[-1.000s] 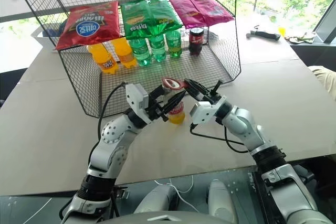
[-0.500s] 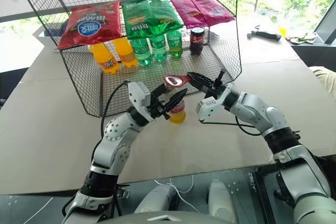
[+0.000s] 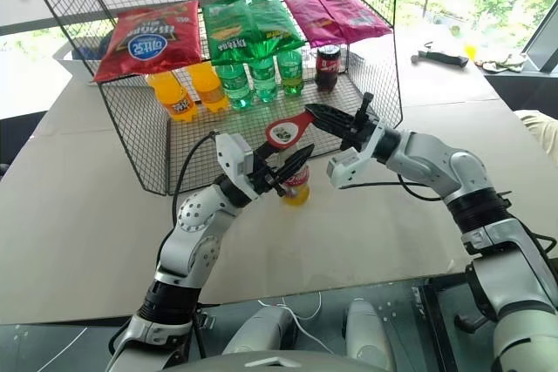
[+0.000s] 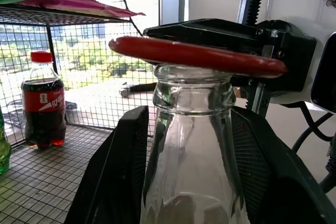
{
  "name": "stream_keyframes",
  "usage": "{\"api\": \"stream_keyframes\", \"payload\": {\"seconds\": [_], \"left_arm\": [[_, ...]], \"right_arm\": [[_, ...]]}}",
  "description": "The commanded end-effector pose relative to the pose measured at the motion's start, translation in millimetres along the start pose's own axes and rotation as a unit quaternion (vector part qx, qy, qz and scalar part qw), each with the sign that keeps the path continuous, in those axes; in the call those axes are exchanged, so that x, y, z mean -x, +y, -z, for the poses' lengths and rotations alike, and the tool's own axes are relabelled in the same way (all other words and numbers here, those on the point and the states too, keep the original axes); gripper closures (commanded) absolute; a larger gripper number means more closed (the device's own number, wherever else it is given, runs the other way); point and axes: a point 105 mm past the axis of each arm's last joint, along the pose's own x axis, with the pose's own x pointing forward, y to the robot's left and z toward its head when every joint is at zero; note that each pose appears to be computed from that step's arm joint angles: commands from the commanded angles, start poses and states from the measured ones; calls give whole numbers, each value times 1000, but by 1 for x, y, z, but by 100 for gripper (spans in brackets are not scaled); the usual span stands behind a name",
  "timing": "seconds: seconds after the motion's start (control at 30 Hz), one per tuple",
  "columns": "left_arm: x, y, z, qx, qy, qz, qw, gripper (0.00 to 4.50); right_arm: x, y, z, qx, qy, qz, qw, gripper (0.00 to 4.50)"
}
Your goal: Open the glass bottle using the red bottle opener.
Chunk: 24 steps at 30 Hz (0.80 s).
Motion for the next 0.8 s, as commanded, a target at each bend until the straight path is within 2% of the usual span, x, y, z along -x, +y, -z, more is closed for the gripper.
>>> {"api": "stream_keyframes", "payload": {"seconds": [0.03, 0.27, 0.4, 0.5, 0.6, 0.8], "left_arm": [[4, -7, 26, 26, 49, 6, 998, 265], [5, -8, 22, 32, 43, 13, 998, 265], [8, -8, 22, 29, 45, 15, 998, 265], [8, -9, 21, 30, 45, 16, 998, 141], [9, -10, 21, 29, 47, 18, 998, 4], [10, -11, 22, 20, 51, 20, 998, 4]], "right_arm": [[4, -15, 9, 5, 17, 25, 1000, 450], [14, -19, 18, -62, 60, 69, 994, 450], [20, -8, 24, -175, 106, 94, 974, 450], [21, 9, 19, -296, 132, 107, 940, 450], [20, 15, 14, -346, 140, 109, 921, 450], [22, 23, 6, -407, 154, 109, 894, 450]]}}
